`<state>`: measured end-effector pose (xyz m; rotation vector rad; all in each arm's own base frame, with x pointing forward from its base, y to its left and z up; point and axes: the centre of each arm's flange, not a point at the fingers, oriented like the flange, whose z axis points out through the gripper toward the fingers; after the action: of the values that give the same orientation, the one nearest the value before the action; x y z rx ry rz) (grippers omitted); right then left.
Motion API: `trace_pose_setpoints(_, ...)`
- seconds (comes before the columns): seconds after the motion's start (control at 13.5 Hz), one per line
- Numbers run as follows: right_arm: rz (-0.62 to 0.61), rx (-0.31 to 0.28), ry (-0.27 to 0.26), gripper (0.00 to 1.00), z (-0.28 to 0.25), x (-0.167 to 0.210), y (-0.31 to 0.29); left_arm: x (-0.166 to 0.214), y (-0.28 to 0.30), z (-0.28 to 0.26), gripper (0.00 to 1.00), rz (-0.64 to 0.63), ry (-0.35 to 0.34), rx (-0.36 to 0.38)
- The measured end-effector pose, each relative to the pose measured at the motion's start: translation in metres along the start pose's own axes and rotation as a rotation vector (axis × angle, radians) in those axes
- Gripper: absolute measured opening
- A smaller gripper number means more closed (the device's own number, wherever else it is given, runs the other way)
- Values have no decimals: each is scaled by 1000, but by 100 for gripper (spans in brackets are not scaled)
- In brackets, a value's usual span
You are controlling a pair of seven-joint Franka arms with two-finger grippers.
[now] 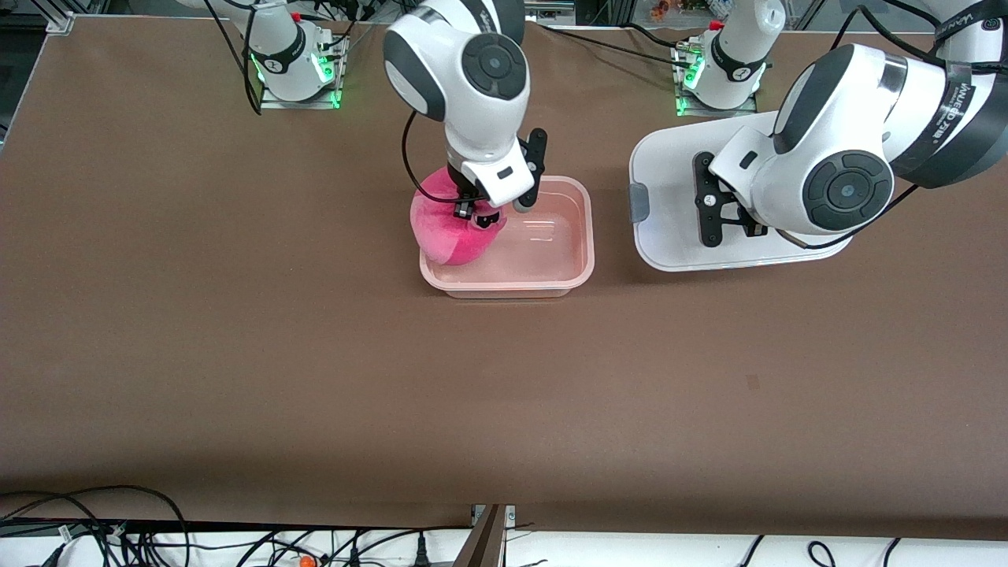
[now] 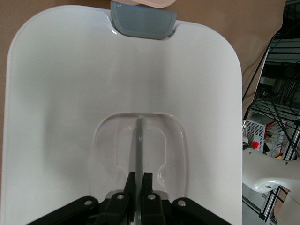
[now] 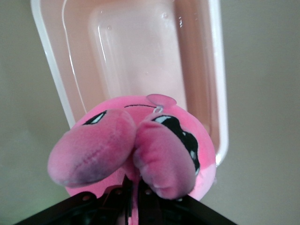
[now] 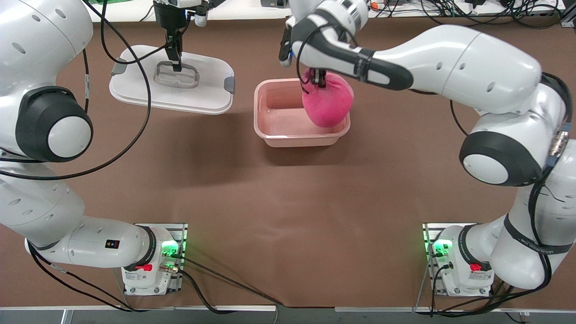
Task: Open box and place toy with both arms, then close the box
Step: 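Lower the pink toy into the box with the right gripper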
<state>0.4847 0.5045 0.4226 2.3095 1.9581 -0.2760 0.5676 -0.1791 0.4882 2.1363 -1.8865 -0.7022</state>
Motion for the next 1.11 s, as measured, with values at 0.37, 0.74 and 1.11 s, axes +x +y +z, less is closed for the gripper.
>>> trace_pose_setpoints(0.37,-9,-5,-37,7,60,30,0,1,1,0,7,3,-1,0)
trace_pose_setpoints(0.74,48,-46,-6,41,110,55,9,1,1,0,7,4,-1,0)
trace_pose_setpoints(1.11,105,-75,48,97,115,67,9,2,1,0,7,7,-1,1)
